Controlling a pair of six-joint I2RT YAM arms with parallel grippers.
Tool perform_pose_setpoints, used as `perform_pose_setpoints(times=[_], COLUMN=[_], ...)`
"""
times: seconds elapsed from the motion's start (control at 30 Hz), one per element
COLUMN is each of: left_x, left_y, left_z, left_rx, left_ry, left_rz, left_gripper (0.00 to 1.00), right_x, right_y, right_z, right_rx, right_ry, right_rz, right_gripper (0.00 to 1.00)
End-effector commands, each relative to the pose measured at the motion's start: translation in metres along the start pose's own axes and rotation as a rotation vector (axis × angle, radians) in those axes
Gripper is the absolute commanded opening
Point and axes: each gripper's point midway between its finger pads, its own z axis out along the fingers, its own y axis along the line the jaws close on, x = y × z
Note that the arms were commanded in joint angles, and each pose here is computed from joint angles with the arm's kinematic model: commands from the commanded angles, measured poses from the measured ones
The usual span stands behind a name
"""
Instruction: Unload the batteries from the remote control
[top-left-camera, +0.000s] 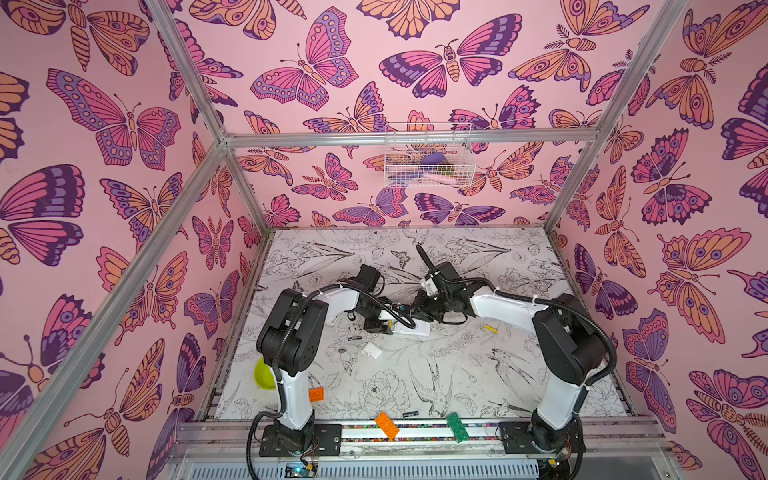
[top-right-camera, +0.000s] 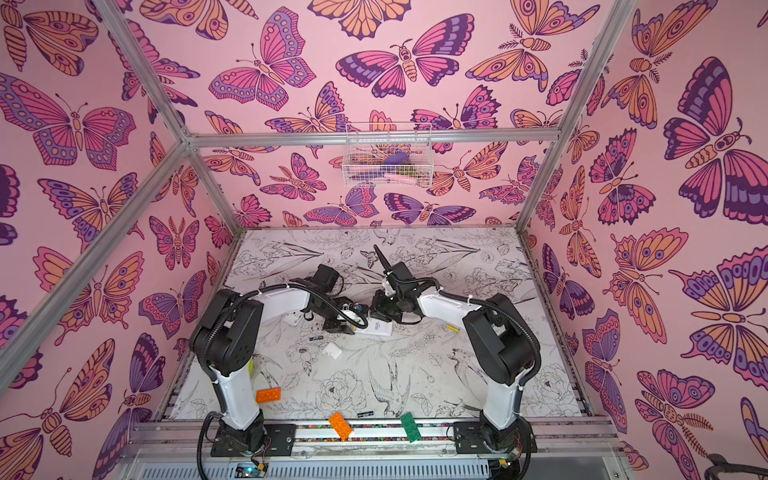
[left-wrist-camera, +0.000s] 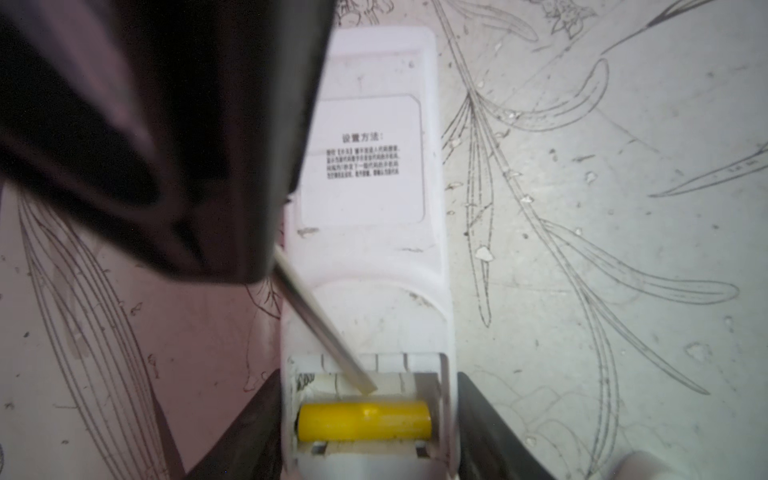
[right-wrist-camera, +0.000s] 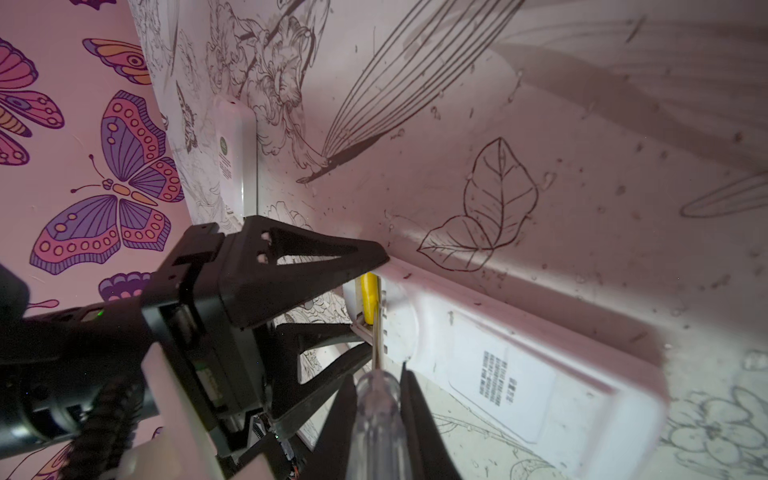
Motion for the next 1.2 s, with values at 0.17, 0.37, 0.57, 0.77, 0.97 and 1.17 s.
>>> perform_pose_setpoints(times=[0.17, 0.37, 0.57, 0.77, 0.97, 1.17], left_x=[0.031, 0.03, 0.027, 0.024, 0.027, 0.025], left_y=[-0.016, -0.019, -0.02, -0.018, -0.02, -0.019], left_z=[0.005, 0.01, 0.013, 0.012, 0.012, 0.011], left_rx=[0.029, 0.048, 0.056, 0.046, 0.051, 0.044], left_ry=[0.125, 0.111, 0.105, 0.099, 0.101, 0.096], left_rz=[-0.026, -0.039, -0.052, -0.047, -0.042, -0.04], left_gripper=[0.68, 0.57, 0.54, 0.54, 0.53, 0.59], right_x=[-0.001, 0.0, -0.002, -0.004, -0.015, -0.017], right_y=[-0.002, -0.003, -0.007, -0.008, -0.009, -0.012], right_z=[0.005, 0.009, 0.018, 0.023, 0.023, 0.025], right_rx=[0.045, 0.049, 0.069, 0.008, -0.108, -0.12], right_ry=[-0.002, 0.011, 0.018, 0.038, 0.04, 0.044], right_rz=[-0.012, -0.012, -0.027, -0.004, 0.055, 0.072], right_gripper=[0.0, 0.0, 0.0, 0.0, 0.0, 0.0])
